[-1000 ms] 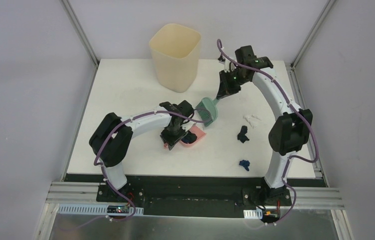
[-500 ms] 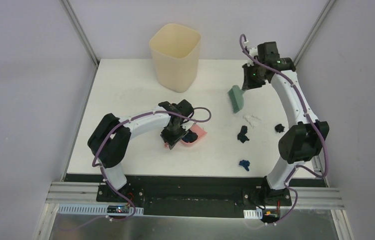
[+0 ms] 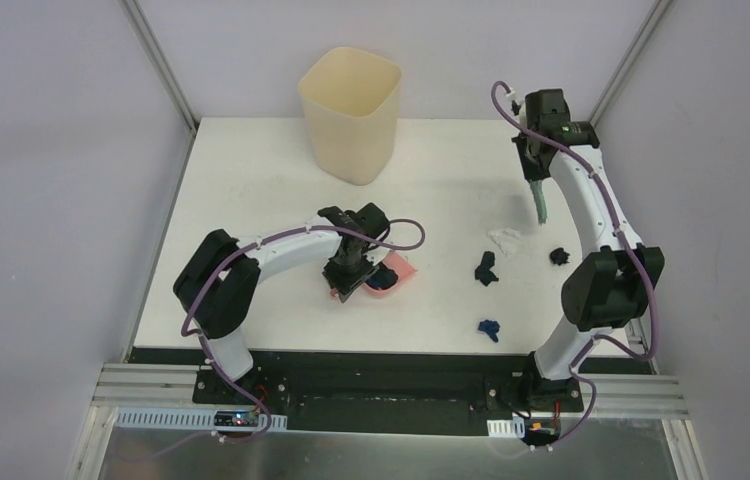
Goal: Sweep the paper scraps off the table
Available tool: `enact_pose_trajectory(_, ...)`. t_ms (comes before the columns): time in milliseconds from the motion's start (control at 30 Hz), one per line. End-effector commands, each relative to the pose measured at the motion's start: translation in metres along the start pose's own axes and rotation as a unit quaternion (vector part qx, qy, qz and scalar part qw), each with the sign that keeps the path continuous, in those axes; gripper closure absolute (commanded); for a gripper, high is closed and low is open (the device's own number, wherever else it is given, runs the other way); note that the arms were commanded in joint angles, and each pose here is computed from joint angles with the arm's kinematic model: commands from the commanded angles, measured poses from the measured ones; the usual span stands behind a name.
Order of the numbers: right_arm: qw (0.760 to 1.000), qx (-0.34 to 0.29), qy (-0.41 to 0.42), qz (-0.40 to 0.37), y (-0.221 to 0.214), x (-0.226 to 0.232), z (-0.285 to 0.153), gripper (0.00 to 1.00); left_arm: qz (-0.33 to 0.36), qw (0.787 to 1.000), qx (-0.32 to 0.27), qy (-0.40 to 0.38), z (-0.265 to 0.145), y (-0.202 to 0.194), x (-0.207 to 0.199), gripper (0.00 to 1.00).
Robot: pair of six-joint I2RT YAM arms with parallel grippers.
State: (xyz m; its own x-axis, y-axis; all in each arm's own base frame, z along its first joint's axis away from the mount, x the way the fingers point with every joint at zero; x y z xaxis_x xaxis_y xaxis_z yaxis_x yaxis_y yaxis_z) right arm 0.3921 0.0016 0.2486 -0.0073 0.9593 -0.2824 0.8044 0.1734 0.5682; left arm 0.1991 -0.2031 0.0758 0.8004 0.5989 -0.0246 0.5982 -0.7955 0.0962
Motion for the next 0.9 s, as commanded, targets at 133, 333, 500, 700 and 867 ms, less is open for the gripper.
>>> enact_pose_trajectory(133,0.995,0.098,0.009,-0.021,-0.043,0.017,0.011,1.00,0.039,0.999,-0.020,-0.028,-0.005,0.002,-0.018,1.00)
enact_pose_trajectory(333,0.977,0.153,0.142,-0.028,-0.072,0.067,-0.008,1.00,0.076,0.994,-0.022,-0.076,0.000,0.004,-0.041,1.00)
enact_pose_trajectory(500,0.956,0.181,0.229,-0.041,-0.094,0.115,-0.019,1.00,0.116,0.989,0.003,-0.089,0.010,0.002,-0.061,1.00)
enact_pose_trajectory(700,0.923,0.206,0.323,-0.032,-0.095,0.158,-0.037,1.00,0.141,0.987,0.034,-0.071,0.022,0.004,-0.070,1.00)
enact_pose_trajectory(867,0.882,0.223,0.413,-0.037,-0.095,0.195,-0.062,1.00,0.139,0.989,0.036,-0.045,0.023,0.011,-0.065,1.00)
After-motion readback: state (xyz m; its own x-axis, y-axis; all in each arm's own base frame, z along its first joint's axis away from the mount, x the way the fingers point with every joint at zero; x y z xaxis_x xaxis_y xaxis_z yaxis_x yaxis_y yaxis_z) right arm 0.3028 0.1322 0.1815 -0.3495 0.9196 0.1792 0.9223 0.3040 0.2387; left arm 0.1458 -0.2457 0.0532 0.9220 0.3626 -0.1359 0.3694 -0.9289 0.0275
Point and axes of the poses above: each gripper's point midway between its finger pads, its own z axis out along the fingers, its own x axis along the line the jaws close on, y = z × x, the point moved 3 cm from there along -z, back along the fingers, and after that the axes turned 8 degrees about z, right-handed, at the moved point
